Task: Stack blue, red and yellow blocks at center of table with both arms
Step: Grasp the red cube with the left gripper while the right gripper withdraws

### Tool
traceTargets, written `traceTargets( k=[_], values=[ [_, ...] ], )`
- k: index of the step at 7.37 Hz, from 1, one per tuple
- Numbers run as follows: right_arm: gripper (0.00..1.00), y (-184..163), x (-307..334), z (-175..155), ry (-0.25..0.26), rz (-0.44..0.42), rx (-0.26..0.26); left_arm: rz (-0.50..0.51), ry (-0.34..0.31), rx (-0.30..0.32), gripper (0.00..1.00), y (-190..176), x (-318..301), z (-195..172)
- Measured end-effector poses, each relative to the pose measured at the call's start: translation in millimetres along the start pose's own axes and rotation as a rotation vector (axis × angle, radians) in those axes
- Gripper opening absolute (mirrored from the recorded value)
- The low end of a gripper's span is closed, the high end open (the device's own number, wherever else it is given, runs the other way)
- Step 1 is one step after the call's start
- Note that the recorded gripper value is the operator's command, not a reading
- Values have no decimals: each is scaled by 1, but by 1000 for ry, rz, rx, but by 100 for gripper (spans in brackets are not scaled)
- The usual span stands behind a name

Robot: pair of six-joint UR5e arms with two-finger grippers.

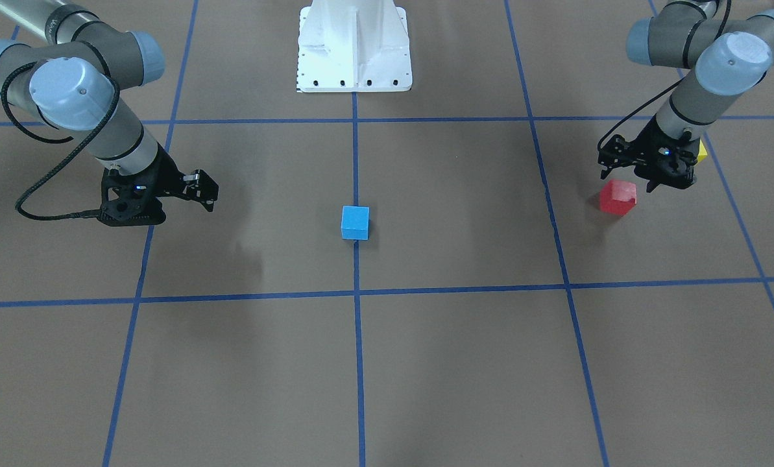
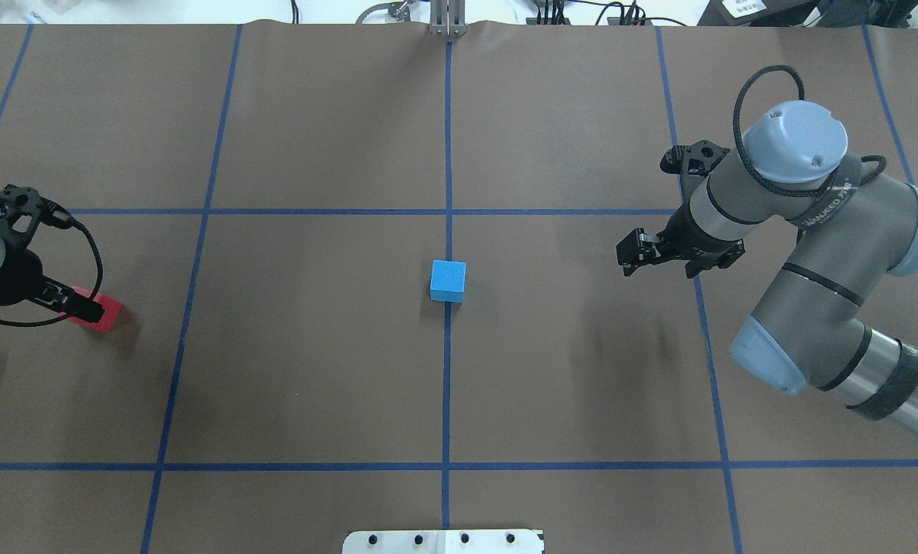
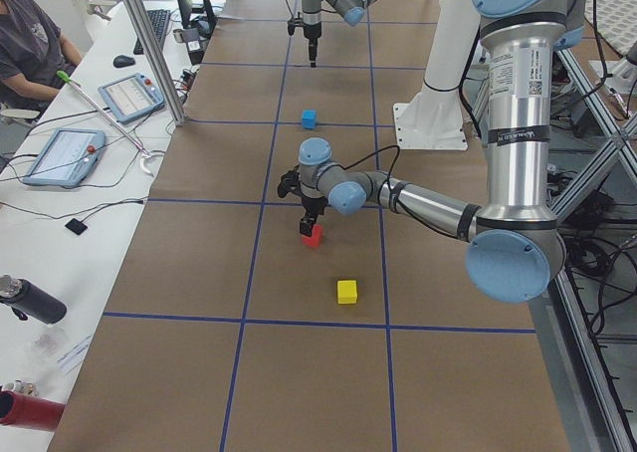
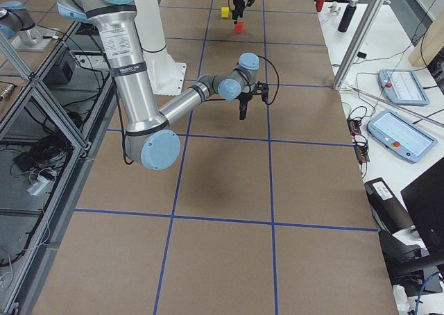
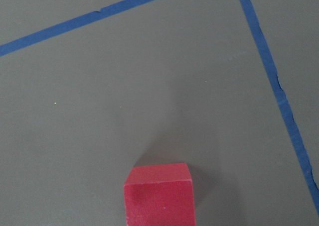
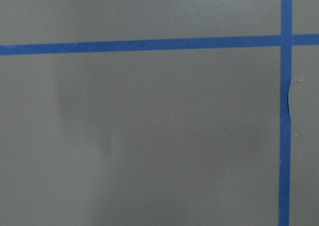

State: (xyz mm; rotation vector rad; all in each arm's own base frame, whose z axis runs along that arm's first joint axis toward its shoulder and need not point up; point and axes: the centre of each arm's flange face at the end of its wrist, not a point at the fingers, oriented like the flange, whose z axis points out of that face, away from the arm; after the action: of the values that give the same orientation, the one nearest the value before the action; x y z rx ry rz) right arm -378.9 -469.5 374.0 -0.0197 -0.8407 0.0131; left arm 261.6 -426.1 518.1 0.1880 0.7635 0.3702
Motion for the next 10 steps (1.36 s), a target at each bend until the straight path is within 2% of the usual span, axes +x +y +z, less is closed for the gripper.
traceTargets(
  k=[5,8,10],
  values=[
    [100,-1,0,2,5,1,4,-11,14,-42,98,-13,-5,24],
    [100,0,0,0,3,2,6,-96,17,-53,98,-13,-6,28],
    [100,0,0,-1,3,2,6,-106,20,-61,97,-12,-9,32]
  ],
)
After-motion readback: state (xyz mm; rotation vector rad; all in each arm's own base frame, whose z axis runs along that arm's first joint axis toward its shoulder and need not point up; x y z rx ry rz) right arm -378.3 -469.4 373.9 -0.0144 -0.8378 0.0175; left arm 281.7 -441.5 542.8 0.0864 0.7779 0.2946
